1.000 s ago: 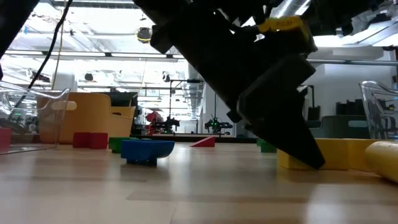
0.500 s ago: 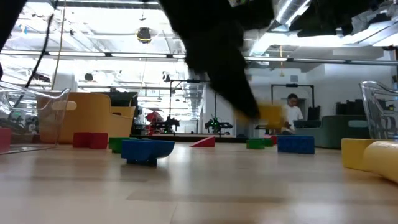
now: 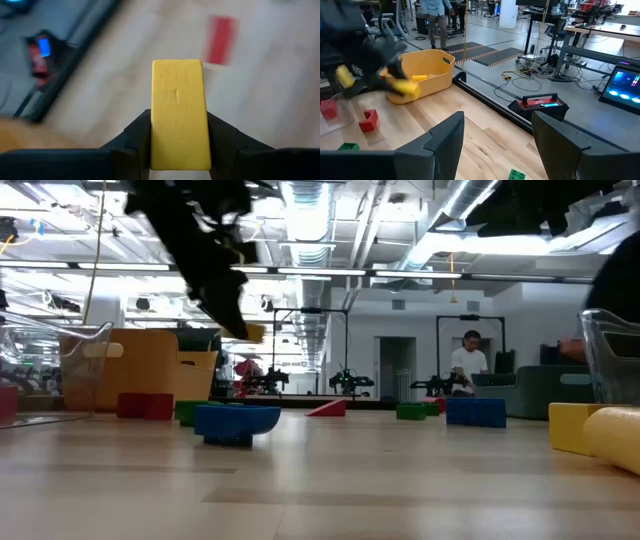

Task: Sort blocks
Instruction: Put the yellow wooden block into the yellow bin

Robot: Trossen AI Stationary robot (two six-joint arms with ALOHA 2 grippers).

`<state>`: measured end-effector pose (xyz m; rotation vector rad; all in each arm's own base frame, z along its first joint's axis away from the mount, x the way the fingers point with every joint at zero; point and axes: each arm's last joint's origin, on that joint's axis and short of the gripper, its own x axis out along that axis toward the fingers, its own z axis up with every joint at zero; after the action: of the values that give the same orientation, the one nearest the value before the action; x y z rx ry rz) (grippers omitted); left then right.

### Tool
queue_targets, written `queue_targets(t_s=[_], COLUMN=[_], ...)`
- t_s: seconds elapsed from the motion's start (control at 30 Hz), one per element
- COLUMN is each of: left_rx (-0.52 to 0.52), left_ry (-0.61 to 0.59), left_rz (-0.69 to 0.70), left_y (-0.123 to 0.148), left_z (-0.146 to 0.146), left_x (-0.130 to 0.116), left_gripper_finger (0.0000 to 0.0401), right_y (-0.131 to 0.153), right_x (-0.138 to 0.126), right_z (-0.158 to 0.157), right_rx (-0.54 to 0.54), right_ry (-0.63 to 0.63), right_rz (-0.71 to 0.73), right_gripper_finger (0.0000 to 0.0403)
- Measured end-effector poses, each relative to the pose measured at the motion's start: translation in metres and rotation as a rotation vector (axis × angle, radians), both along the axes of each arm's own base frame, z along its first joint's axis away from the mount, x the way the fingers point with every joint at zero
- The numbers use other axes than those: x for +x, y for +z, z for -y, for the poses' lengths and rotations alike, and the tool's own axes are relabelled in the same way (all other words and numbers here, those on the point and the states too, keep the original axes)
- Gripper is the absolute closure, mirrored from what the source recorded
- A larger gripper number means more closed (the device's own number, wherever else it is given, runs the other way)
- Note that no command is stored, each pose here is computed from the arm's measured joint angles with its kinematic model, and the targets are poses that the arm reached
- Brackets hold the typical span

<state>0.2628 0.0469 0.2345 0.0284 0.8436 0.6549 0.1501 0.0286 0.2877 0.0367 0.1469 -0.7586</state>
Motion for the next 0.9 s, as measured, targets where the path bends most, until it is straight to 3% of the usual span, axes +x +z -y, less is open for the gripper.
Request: queue_targets(t_s=[0.1, 0.23, 0.47, 0.67, 0.9], left_rx=[0.064, 0.130, 0.091, -0.026, -0.111], left_ry=[0.132, 0.318, 0.522, 0.575, 0.569], left_rz=[0.051, -0.002, -0.091, -0.113, -0.115], left_y=[0.013, 0.018, 0.008, -0.007, -0.018], left_z=[-0.014, -0.027, -0.051, -0.063, -0.066], left_x=[-0.033, -0.068, -0.099, -0.112, -0.117], left_gripper_finger=[0.0277, 0.0277, 0.0277, 0.0274, 0.0212], right_y=[0.001, 0.001, 0.001, 0.000, 0.000], right_x=[0.000, 0.000, 0.000, 0.002, 0.002], right_z=[0.000, 0.000, 0.000, -0.001, -0.001], right_rx=[0.000, 0.000, -0.001, -0.005, -0.005], right_ry=[-0.002, -0.003, -0.001, 0.001, 0.001], right_rz=[0.009, 0.011, 0.009, 0.002, 0.001], right_gripper_finger=[0.0154, 0.0154, 0.0154, 0.0154, 0.0154])
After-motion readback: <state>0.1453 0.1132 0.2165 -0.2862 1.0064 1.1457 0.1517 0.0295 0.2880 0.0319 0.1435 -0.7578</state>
